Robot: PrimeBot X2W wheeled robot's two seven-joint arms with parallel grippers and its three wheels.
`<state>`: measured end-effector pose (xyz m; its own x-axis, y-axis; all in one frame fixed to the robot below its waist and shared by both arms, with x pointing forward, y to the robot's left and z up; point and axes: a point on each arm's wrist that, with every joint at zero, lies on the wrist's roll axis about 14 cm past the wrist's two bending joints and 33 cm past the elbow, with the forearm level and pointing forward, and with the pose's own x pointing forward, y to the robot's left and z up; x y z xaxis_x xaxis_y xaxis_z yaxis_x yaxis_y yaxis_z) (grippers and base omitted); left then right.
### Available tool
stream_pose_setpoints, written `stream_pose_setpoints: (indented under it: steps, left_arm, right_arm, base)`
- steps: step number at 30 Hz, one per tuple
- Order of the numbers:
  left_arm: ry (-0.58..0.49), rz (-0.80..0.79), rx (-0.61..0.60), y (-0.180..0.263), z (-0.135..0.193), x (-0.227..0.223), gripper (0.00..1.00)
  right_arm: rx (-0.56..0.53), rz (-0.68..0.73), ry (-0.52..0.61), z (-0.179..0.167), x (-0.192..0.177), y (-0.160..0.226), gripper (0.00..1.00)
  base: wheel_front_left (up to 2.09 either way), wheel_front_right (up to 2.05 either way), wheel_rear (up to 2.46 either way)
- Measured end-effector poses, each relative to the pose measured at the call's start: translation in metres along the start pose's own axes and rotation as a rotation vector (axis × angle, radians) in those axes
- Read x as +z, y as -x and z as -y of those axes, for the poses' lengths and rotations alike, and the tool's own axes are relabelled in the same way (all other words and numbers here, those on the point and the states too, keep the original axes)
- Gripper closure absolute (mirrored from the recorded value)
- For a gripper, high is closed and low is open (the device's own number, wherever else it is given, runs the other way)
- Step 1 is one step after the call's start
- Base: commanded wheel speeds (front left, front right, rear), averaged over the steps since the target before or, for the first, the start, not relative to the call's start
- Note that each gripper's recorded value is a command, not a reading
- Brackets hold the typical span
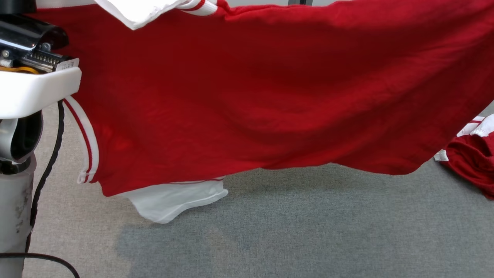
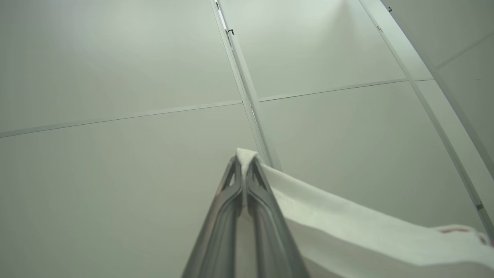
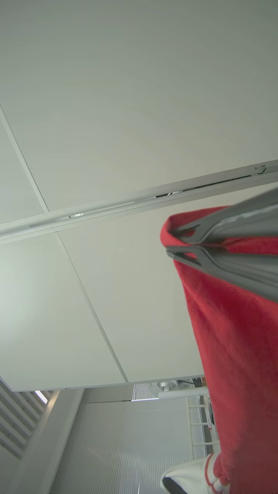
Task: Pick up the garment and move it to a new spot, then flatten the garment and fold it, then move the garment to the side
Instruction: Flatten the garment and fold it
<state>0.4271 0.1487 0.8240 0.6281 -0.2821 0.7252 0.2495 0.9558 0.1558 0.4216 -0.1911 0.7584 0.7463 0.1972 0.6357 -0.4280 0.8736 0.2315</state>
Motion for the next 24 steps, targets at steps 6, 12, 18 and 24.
stream_pose_setpoints:
  steps: [6, 12, 18, 24]
  left_arm:
    - [0.048, -0.033, -0.026, -0.004, 0.008, -0.013, 1.0]
    - [0.109, -0.065, -0.04, -0.018, 0.011, -0.048, 1.0]
    - [0.14, -0.088, -0.053, -0.049, 0.01, -0.093, 1.0]
    - [0.131, -0.107, -0.048, -0.087, 0.003, -0.131, 1.0]
  right_arm:
    - [-0.013, -0.05, 0.019, 0.002, -0.013, 0.0, 1.0]
    - [-0.008, -0.124, 0.079, 0.012, -0.046, -0.018, 1.0]
    - [-0.002, -0.15, 0.076, 0.027, -0.082, -0.057, 1.0]
    - [0.01, -0.094, 0.071, 0.033, -0.103, -0.112, 1.0]
  base:
    - [0.0, 0.0, 0.0]
    - [0.0, 0.0, 0.0]
    - [0.0, 0.0, 0.0]
    - [0.0, 0.0, 0.0]
